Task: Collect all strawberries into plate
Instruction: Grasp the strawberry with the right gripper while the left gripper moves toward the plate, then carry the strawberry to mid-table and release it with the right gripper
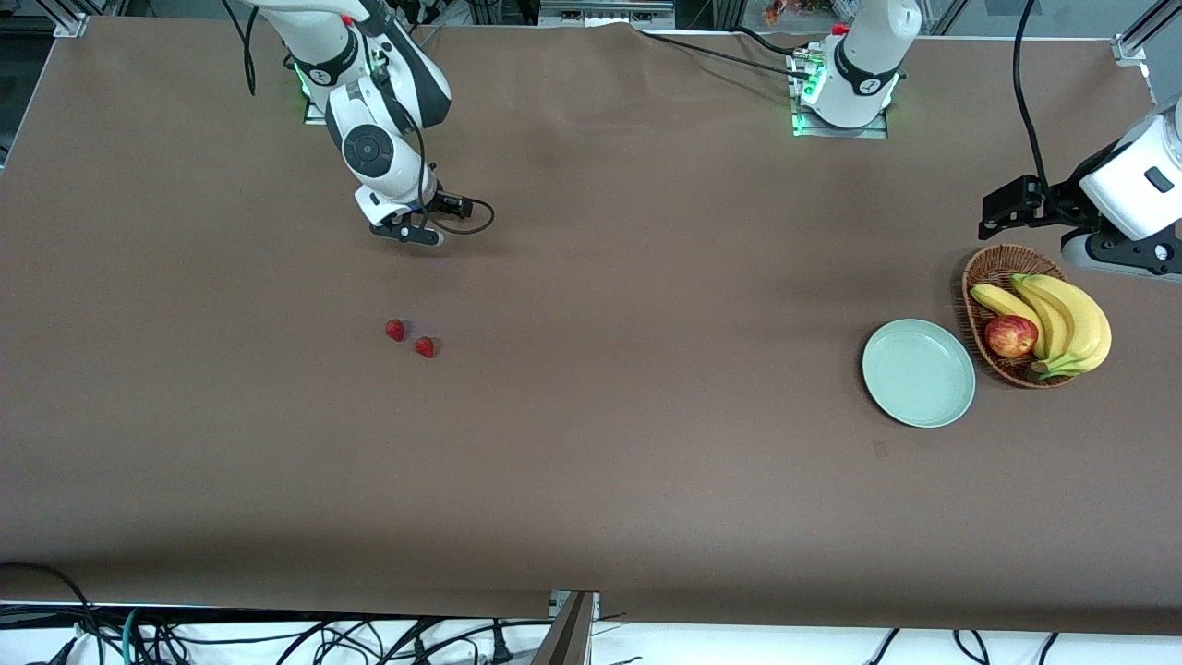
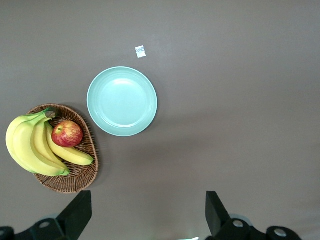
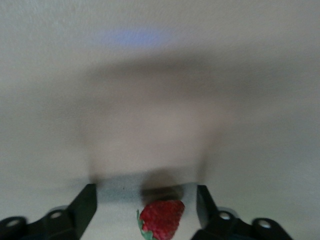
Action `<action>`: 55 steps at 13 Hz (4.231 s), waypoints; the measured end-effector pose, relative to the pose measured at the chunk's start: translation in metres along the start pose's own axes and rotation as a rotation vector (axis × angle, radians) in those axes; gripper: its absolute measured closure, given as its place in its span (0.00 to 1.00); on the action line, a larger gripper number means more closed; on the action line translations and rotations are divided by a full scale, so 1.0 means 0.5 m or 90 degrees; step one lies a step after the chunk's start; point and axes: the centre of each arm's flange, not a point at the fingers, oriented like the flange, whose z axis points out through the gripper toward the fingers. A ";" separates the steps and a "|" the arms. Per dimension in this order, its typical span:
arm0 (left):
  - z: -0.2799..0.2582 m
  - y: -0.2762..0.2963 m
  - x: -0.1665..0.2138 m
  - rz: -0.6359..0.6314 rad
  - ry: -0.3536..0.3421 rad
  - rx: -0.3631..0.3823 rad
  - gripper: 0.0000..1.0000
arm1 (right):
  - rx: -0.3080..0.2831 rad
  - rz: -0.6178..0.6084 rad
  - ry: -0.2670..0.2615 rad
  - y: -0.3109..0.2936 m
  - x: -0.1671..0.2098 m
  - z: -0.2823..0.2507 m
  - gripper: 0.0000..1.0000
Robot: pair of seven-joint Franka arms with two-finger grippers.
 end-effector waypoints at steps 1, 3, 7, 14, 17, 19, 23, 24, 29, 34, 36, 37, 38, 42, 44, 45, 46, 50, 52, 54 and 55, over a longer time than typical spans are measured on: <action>0.000 0.000 0.000 0.000 0.000 0.000 0.00 | 0.001 -0.001 0.001 -0.002 -0.001 0.000 0.18; 0.000 0.000 0.000 0.000 0.000 0.000 0.00 | 0.003 -0.004 0.006 -0.005 -0.002 -0.006 0.26; 0.007 -0.001 0.004 0.000 -0.004 -0.001 0.00 | -0.011 -0.008 -0.006 -0.004 -0.012 -0.020 0.36; 0.038 -0.009 0.022 -0.004 -0.022 -0.003 0.00 | -0.022 -0.011 -0.006 0.006 -0.028 -0.044 0.50; 0.065 -0.018 0.037 -0.008 -0.037 -0.005 0.00 | -0.024 -0.011 -0.008 0.009 -0.030 -0.040 0.50; 0.088 -0.020 0.049 -0.008 -0.050 -0.007 0.00 | -0.024 -0.011 -0.007 0.009 -0.030 -0.039 0.50; 0.118 -0.026 0.064 -0.010 -0.065 -0.009 0.00 | -0.018 -0.011 -0.003 0.007 -0.028 -0.031 0.54; 0.120 -0.025 0.066 -0.009 -0.067 -0.009 0.00 | -0.018 -0.011 -0.003 0.006 -0.027 -0.028 0.55; 0.112 -0.001 0.074 0.005 -0.059 -0.008 0.00 | -0.015 -0.010 0.001 0.006 -0.026 -0.031 0.66; 0.129 0.001 0.083 0.006 -0.068 -0.009 0.00 | 0.003 -0.015 0.022 -0.015 -0.012 -0.053 0.66; 0.136 0.001 0.086 0.006 -0.072 -0.010 0.00 | 0.024 -0.023 0.043 -0.049 0.006 -0.089 0.66; 0.137 0.001 0.087 0.007 -0.072 -0.011 0.00 | 0.036 -0.028 0.053 -0.071 0.016 -0.111 0.66; 0.137 0.002 0.087 0.007 -0.072 -0.014 0.00 | 0.049 -0.032 0.059 -0.099 0.031 -0.135 0.66; 0.163 -0.001 0.099 0.005 -0.085 -0.021 0.00 | 0.103 -0.023 0.035 -0.258 0.121 -0.250 0.66; 0.189 -0.001 0.112 0.006 -0.096 -0.025 0.00 | 0.132 0.005 0.019 -0.343 0.161 -0.284 0.66; 0.203 -0.001 0.124 0.006 -0.091 -0.026 0.00 | 0.147 0.020 0.014 -0.382 0.177 -0.286 0.66; 0.217 -0.003 0.137 0.005 -0.082 -0.026 0.00 | 0.162 0.036 0.008 -0.423 0.188 -0.284 0.66; 0.282 -0.006 0.195 0.004 -0.045 -0.028 0.00 | 0.224 0.114 -0.010 -0.604 0.162 -0.303 0.67; 0.337 0.015 0.238 0.011 -0.018 -0.038 0.00 | 0.258 0.151 -0.016 -0.680 0.139 -0.317 0.67; 0.403 0.044 0.280 0.020 0.006 -0.038 0.00 | 0.314 0.181 -0.009 -0.741 0.127 -0.313 0.67; 0.435 0.055 0.297 0.024 0.013 -0.037 0.00 | 0.348 0.194 0.000 -0.765 0.121 -0.298 0.67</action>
